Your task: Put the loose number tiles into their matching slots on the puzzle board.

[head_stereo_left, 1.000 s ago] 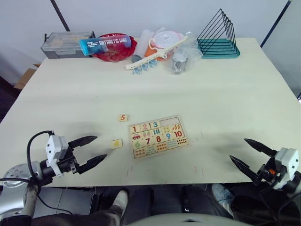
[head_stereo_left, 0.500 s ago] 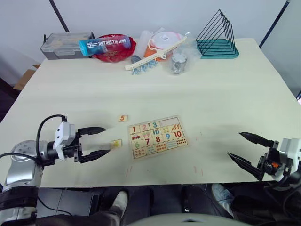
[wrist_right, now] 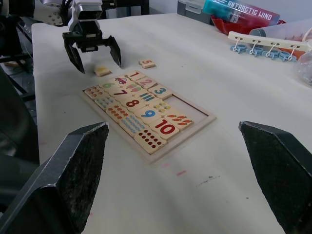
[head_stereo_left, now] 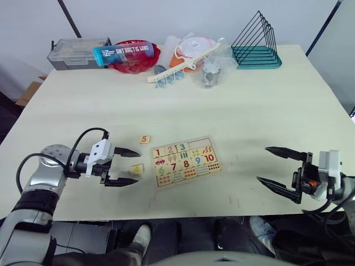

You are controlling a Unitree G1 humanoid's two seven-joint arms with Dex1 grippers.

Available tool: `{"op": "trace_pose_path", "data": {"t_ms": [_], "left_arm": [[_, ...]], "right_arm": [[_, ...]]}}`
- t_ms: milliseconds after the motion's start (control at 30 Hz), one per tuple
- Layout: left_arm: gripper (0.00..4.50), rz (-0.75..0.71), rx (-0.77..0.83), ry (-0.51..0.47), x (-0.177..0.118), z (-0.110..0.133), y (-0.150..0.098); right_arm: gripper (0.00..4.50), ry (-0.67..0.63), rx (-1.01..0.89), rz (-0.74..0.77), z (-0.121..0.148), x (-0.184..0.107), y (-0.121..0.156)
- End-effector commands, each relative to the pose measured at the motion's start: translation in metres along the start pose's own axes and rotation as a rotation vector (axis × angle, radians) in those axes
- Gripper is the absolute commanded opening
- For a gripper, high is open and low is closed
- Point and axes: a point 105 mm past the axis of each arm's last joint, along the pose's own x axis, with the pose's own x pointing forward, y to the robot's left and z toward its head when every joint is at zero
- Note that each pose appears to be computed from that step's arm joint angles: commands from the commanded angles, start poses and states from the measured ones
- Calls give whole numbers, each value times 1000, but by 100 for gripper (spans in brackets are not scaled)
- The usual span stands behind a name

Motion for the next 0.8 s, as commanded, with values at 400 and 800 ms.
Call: {"op": "trace_pose_path", "data": {"t_ms": [400,800], "left_arm": [[450,-6,7,81,-7,-11,-5],[99,0,10,42,-5,-7,-5]], "right_arm": [[448,7,-44,32,2,0,2],[450,3,-62,51,-1,1,5]]}}
